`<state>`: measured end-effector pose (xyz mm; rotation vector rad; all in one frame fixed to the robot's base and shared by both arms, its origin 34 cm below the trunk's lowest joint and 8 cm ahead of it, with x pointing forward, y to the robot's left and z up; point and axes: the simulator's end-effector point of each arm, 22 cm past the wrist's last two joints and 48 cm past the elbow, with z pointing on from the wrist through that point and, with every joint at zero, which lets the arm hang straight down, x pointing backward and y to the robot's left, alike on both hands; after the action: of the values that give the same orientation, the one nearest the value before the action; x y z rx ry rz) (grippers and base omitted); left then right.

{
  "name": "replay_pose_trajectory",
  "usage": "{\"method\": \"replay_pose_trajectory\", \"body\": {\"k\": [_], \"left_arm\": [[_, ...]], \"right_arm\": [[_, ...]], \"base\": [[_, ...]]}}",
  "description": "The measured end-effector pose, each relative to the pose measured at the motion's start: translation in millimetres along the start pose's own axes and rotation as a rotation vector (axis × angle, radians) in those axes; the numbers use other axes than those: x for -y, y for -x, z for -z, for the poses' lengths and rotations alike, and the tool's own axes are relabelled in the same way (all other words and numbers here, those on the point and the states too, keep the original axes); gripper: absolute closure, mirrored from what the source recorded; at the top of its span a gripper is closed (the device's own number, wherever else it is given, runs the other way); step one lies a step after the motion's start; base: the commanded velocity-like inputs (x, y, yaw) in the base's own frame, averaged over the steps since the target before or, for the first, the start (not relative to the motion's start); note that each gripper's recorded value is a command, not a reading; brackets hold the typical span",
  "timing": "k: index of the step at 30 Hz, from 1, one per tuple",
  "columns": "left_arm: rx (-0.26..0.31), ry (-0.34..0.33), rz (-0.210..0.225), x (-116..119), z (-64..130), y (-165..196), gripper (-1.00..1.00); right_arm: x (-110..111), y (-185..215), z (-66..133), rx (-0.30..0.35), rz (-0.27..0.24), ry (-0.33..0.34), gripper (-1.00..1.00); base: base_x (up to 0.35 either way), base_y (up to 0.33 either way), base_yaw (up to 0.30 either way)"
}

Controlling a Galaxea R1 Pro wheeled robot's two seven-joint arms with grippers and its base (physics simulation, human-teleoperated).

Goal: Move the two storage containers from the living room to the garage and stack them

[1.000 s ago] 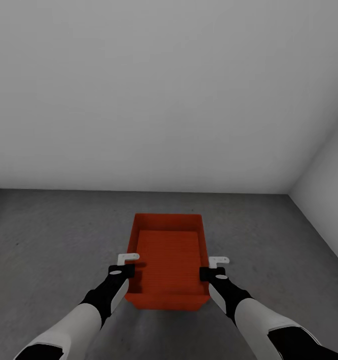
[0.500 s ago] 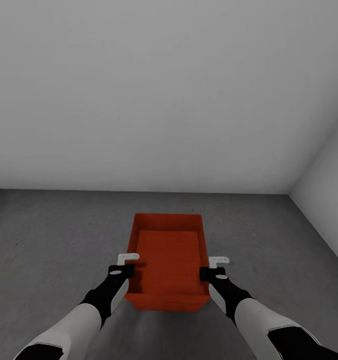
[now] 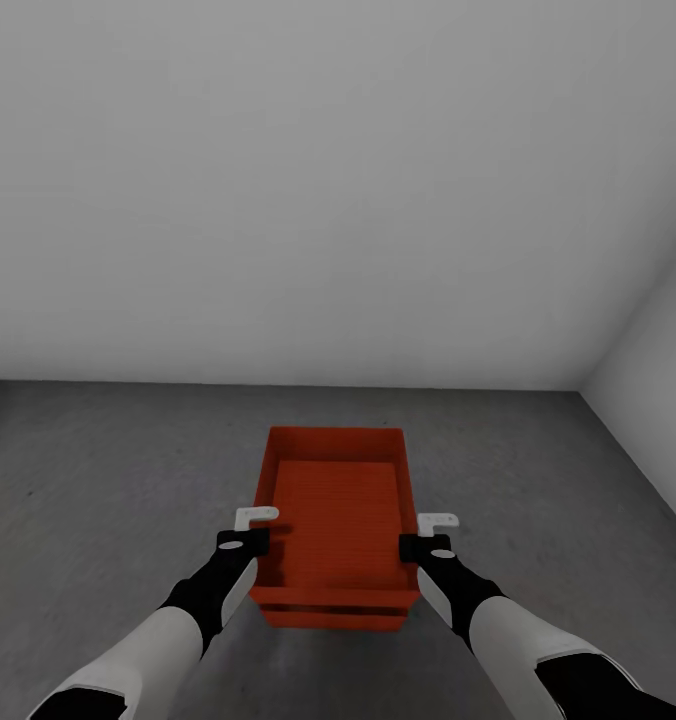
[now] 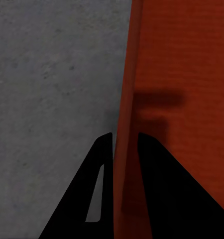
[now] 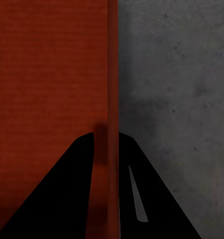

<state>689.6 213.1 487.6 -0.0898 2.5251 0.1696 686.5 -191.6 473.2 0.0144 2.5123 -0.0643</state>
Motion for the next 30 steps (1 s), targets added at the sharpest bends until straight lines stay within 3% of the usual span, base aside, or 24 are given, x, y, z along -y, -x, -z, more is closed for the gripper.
{"method": "replay_pose_trajectory", "body": {"k": [30], "left_arm": [[-0.026, 0.0, 0.008, 1.0, -0.5, -10.4, 1.0]], "right_arm": [[1.2, -5.1, 0.0, -0.022, 0.013, -0.003, 1.0]], "base": [[0.0, 0.0, 0.0]]}}
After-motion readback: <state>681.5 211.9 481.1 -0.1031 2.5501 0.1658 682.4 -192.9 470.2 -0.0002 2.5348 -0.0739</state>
